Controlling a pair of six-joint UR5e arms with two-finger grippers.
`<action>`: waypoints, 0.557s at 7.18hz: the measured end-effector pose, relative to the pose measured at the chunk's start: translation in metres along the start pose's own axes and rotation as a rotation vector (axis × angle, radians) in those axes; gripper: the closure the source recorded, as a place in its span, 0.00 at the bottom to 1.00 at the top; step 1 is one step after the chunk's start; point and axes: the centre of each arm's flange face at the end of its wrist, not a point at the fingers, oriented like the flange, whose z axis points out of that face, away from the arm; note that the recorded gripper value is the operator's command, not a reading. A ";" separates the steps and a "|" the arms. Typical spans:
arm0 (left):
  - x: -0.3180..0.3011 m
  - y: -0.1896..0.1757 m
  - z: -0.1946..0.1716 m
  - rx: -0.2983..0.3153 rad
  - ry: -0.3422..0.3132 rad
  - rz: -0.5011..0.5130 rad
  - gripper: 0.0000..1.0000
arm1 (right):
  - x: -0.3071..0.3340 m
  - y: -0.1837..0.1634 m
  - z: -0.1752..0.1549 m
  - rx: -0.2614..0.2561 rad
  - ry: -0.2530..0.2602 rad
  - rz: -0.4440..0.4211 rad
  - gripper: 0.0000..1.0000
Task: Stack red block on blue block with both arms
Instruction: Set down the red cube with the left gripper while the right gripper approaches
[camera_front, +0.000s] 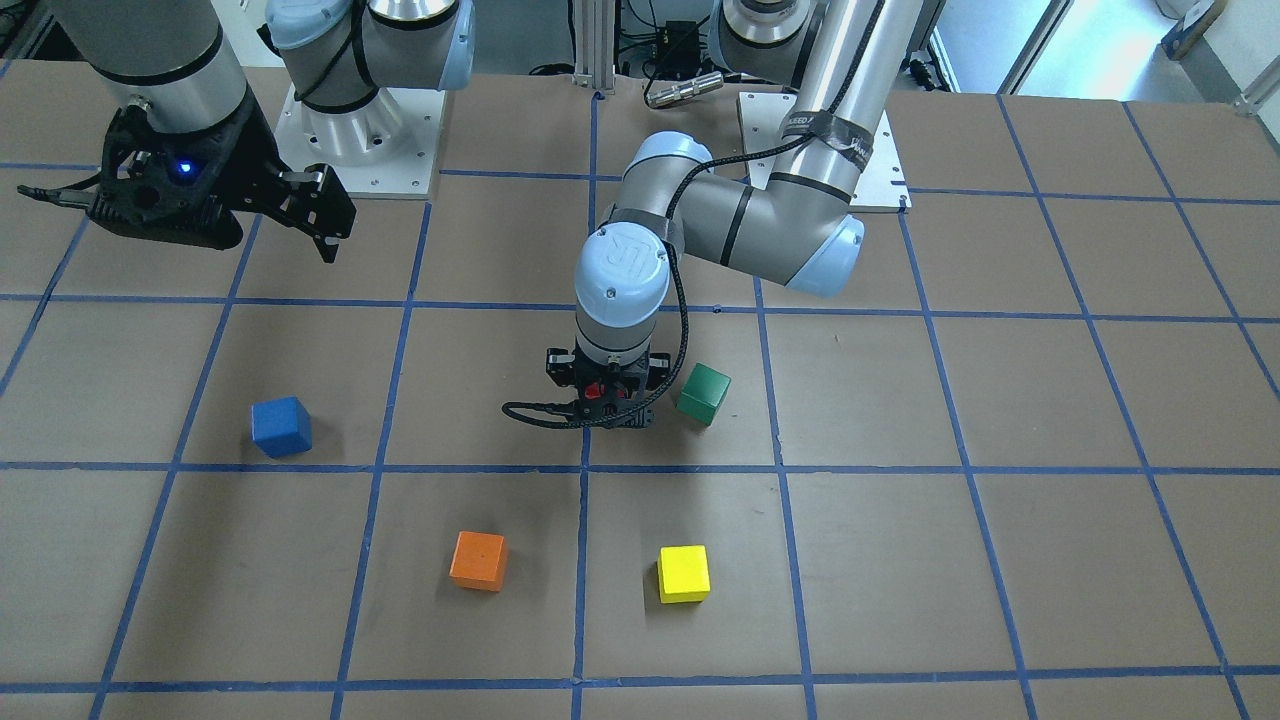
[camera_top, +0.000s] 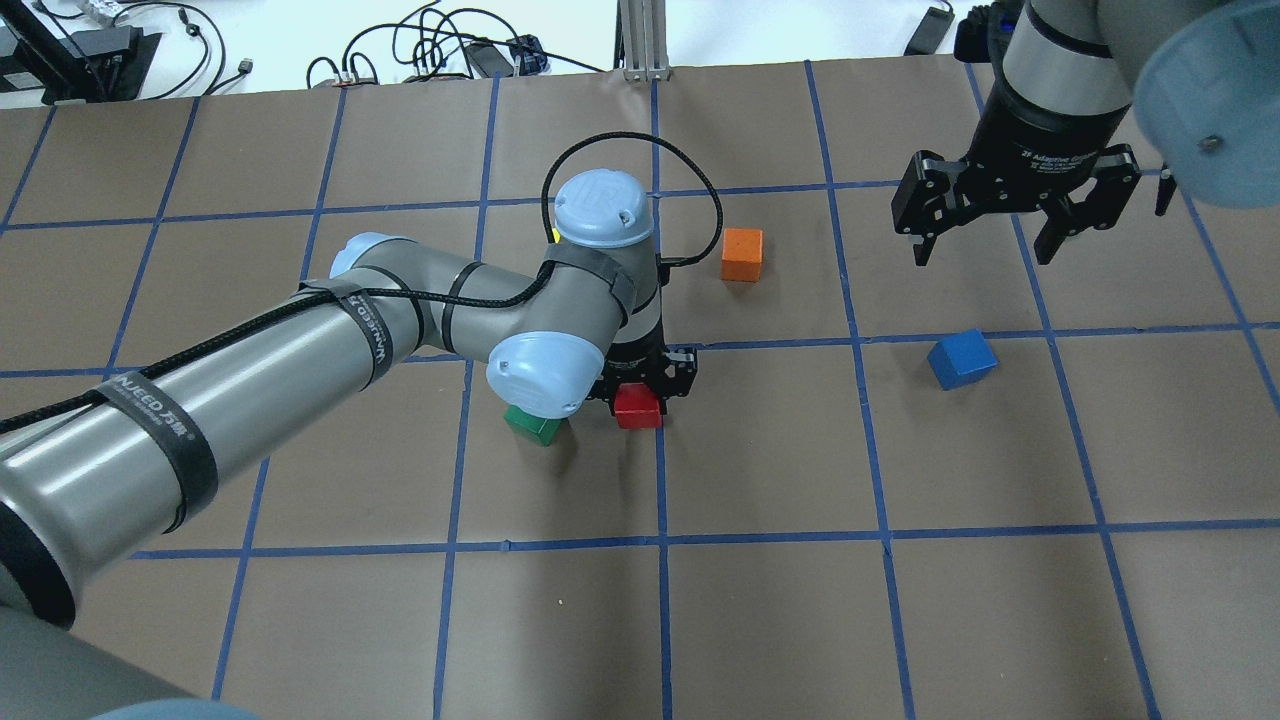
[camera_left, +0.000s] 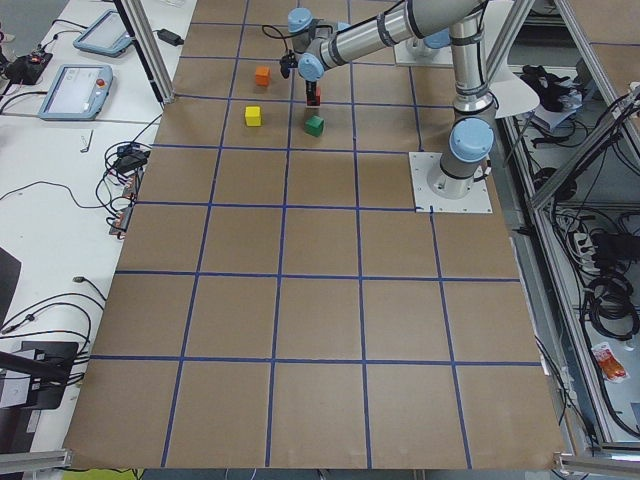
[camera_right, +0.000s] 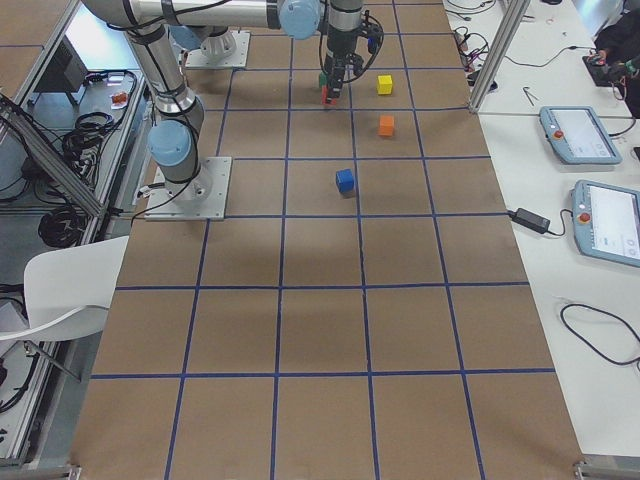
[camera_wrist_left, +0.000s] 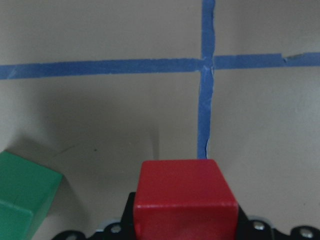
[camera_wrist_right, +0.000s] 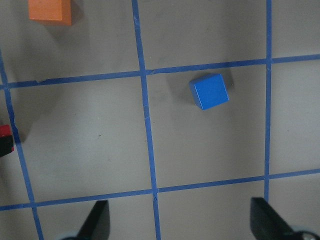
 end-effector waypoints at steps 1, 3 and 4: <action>0.006 0.003 0.007 0.013 0.002 0.013 0.00 | -0.001 0.002 0.010 -0.018 0.000 -0.001 0.00; 0.008 0.005 -0.007 0.075 0.016 0.031 0.00 | -0.002 0.002 0.022 -0.015 -0.002 0.000 0.00; -0.005 0.000 -0.033 0.121 0.020 0.028 0.00 | -0.002 0.001 0.023 -0.004 -0.004 -0.001 0.00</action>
